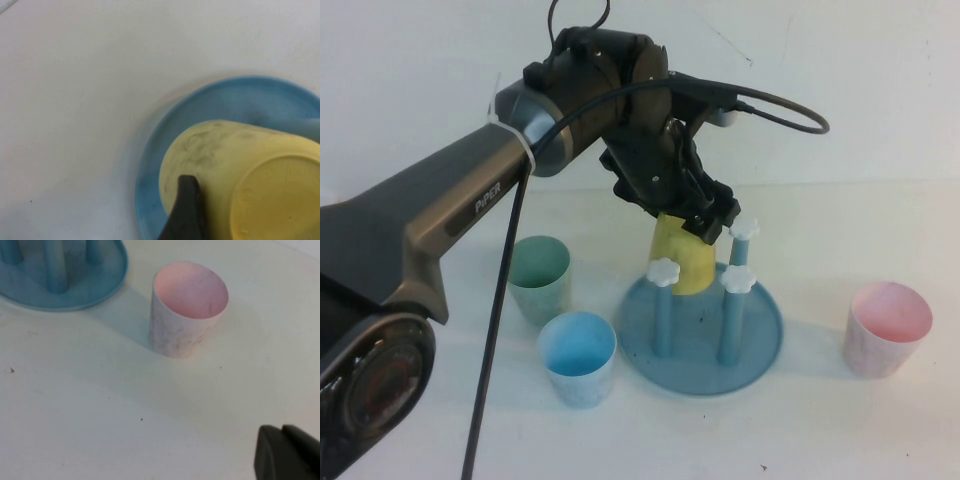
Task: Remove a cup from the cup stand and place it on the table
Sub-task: Pick up the cup from the rack, then hand over the cup
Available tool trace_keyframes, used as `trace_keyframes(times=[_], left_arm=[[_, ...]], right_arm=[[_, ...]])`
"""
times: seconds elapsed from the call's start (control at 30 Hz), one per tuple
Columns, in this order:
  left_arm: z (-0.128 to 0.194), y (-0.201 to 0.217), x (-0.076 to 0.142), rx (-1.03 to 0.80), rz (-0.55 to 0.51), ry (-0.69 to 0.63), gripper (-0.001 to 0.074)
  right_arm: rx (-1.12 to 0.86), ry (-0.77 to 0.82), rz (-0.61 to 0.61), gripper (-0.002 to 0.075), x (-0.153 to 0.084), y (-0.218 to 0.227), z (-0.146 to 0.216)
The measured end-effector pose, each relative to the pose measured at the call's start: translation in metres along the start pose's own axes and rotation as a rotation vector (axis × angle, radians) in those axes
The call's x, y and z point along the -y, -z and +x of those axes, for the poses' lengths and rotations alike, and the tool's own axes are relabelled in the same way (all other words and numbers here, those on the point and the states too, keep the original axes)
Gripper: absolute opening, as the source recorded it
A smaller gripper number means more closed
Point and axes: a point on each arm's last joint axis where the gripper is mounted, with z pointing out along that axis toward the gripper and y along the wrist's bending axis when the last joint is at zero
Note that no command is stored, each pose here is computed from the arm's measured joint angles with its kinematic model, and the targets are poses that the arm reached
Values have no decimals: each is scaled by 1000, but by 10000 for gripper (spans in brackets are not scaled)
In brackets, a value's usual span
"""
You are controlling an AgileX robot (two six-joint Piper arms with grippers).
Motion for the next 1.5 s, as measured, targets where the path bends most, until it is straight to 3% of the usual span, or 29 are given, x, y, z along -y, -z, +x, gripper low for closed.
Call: trace_keyframes(times=[0.4,0.6,0.77,1.1,1.23,1.3,1.4,1.5], left_arm=[[-25,63,8,64,11,-29,533],[-36,93,19,162,95,4,533],[-43,112,36,226,270,38,533],[-47,139,77,289,811,40,533],[-48,152,88,349,977,-9,533],[-48,157,93,367,1035,-20,533],[-48,160,101,375,1081,-37,533],[-47,162,108,371,1102,-47,533]], right_arm=[[11,-5,2,-3,0,0,-1],[24,-27,-10,-3,-1,0,-2],[129,-110,-64,-3,-5,5,-15],[569,-159,-182,8,-22,51,-47],[620,-148,-186,119,-25,59,-48],[633,-171,-200,223,-25,59,-49],[673,-228,-196,360,-22,62,-52],[720,-293,-162,412,-17,64,-55]])
